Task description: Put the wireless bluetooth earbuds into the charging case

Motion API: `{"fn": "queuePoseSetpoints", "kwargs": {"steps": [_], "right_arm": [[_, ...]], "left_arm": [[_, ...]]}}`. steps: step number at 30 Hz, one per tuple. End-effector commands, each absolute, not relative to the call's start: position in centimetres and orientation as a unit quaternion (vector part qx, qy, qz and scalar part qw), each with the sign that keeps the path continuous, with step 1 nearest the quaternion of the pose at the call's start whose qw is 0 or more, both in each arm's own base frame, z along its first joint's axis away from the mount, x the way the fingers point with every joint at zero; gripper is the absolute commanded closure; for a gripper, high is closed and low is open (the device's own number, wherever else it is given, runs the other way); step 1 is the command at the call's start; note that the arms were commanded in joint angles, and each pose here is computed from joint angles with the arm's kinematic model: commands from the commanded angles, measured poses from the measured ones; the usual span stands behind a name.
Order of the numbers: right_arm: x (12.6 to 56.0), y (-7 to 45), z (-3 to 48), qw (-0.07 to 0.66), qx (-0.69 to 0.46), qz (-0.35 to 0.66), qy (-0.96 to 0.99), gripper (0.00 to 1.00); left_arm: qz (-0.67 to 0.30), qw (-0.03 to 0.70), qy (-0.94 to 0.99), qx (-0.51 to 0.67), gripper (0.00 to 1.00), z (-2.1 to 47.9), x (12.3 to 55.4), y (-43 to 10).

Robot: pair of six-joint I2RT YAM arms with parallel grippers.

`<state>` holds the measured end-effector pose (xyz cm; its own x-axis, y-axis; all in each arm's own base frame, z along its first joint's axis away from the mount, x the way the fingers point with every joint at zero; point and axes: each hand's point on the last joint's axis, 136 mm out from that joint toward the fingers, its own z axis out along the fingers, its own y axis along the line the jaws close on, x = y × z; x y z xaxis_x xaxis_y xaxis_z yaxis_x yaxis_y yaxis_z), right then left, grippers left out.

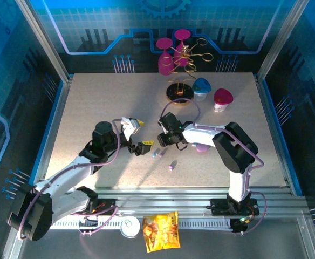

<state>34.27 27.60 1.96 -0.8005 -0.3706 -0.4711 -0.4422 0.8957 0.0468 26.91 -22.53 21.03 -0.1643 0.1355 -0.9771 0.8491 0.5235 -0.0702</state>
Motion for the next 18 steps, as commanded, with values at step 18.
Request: {"fn": "queuePoseSetpoints", "kwargs": {"steps": [18], "right_arm": [[31.4,28.7,15.4,0.347,-0.374,0.212,0.833,0.75]], "left_arm": [[-0.343,0.554,0.668,0.359,0.01,23.4,26.2,-22.6]]}}
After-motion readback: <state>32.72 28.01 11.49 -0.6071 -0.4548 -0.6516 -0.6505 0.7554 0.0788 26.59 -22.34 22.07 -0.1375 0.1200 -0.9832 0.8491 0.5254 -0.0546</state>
